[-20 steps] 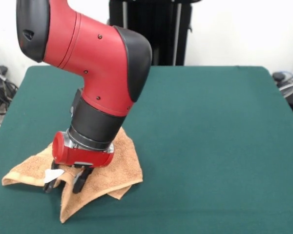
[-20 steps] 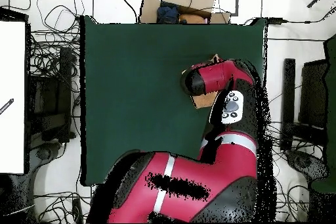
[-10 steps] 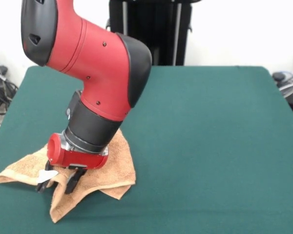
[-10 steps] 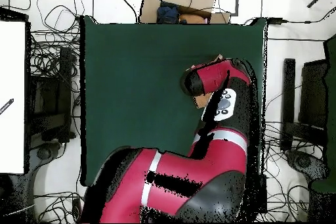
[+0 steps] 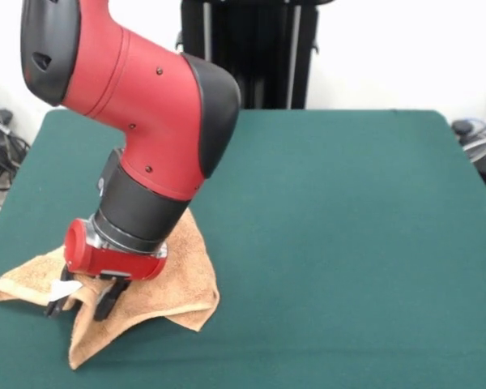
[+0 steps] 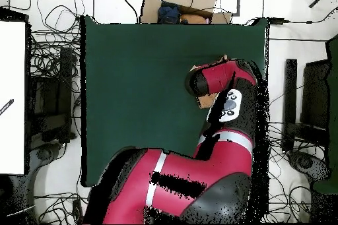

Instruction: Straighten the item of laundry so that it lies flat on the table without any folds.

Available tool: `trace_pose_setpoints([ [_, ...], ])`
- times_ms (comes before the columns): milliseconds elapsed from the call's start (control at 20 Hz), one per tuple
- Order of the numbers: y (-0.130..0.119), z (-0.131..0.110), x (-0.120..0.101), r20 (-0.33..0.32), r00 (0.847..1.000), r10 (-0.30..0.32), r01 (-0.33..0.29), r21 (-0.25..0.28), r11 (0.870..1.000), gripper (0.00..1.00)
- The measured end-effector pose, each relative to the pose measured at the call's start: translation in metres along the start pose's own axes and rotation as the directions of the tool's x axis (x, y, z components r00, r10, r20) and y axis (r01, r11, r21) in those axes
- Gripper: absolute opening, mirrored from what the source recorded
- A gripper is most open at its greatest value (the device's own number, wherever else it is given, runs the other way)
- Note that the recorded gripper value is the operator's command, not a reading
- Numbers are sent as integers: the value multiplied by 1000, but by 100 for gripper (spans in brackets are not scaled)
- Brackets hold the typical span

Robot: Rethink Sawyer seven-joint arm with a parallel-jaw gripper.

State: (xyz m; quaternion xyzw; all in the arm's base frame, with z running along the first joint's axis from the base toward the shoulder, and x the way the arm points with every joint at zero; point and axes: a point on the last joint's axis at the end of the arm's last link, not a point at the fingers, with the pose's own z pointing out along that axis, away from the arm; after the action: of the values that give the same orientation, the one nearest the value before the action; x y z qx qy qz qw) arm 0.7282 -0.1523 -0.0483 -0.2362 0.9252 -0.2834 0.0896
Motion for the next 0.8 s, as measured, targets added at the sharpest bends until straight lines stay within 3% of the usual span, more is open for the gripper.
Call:
trace_pose_setpoints([
  [800, -19, -40, -17, 28, 998, 48, -48, 2, 999, 100],
])
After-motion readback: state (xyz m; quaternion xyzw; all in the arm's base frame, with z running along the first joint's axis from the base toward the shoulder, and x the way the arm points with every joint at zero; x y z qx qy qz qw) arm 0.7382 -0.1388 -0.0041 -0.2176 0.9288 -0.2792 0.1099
